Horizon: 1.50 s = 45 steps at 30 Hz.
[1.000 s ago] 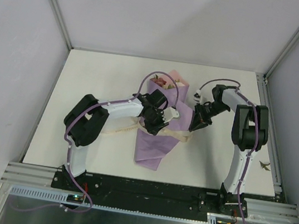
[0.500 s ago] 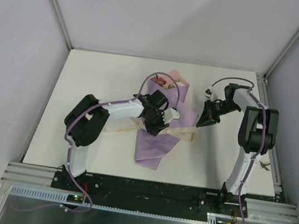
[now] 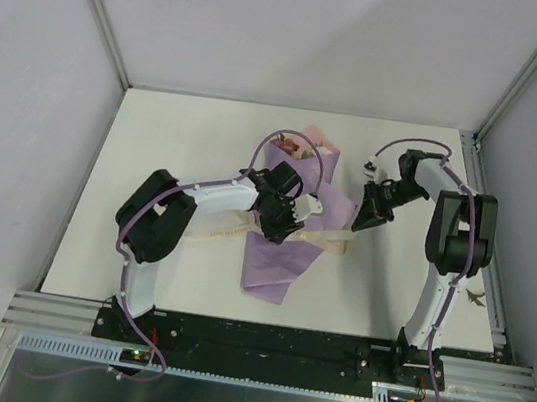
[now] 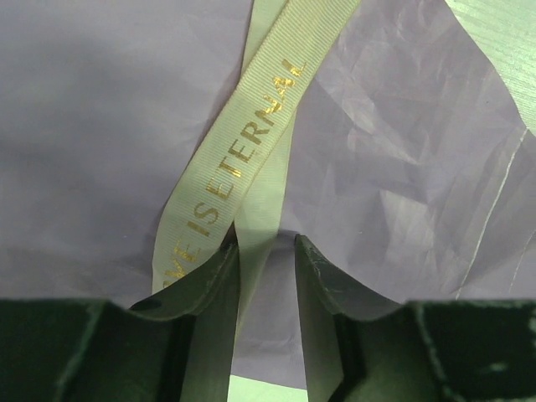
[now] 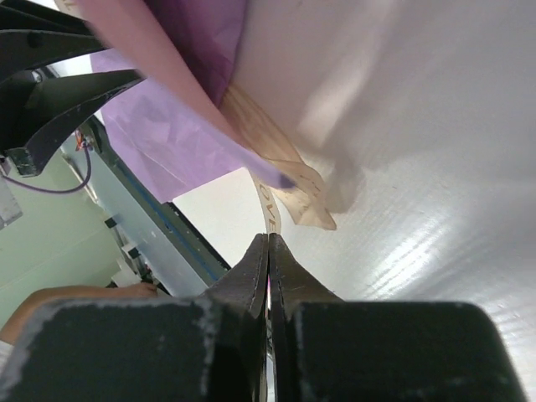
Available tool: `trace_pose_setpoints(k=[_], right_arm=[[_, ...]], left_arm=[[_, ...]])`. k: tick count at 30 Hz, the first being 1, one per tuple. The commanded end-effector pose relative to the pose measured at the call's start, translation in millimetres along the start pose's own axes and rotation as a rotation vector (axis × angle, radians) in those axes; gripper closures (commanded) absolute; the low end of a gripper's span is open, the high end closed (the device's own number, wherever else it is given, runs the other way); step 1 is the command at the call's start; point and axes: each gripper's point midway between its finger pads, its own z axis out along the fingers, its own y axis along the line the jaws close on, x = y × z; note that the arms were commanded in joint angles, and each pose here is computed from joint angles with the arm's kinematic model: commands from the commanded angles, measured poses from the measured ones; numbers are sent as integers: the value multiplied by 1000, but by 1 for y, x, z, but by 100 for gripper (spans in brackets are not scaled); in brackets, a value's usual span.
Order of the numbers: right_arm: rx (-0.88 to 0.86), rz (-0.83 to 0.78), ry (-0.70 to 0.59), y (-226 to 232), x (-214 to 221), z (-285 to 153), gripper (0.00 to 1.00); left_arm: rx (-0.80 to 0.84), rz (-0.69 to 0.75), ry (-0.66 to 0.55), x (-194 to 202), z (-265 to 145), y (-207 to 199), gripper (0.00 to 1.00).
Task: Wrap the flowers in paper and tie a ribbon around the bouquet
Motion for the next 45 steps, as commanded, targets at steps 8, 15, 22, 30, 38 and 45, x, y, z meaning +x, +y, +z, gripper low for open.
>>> trace_pose_setpoints(k=[8,15,22,30,38,45], right_arm=[[188,-11,-134,-38,-12,-50,100],[325,-3,-197,-77,-20,-75,100],[378,-123,-121,-82,-12,-73,87],[437,-477,-398,-38,-37,-119,21],[397,-888,-296,-16,-18,-93,1],[425,-936,-50,-53,-13,-44,13]], left_arm=[[-50,69,-43,-8,-25,2,53],[-52,80,11,5,-13,6,59],[-43,81,16,4,-8,6,61],[-41,85,15,3,-8,7,60],[-34,93,9,1,-7,6,60],[-32,101,10,2,-7,6,60]])
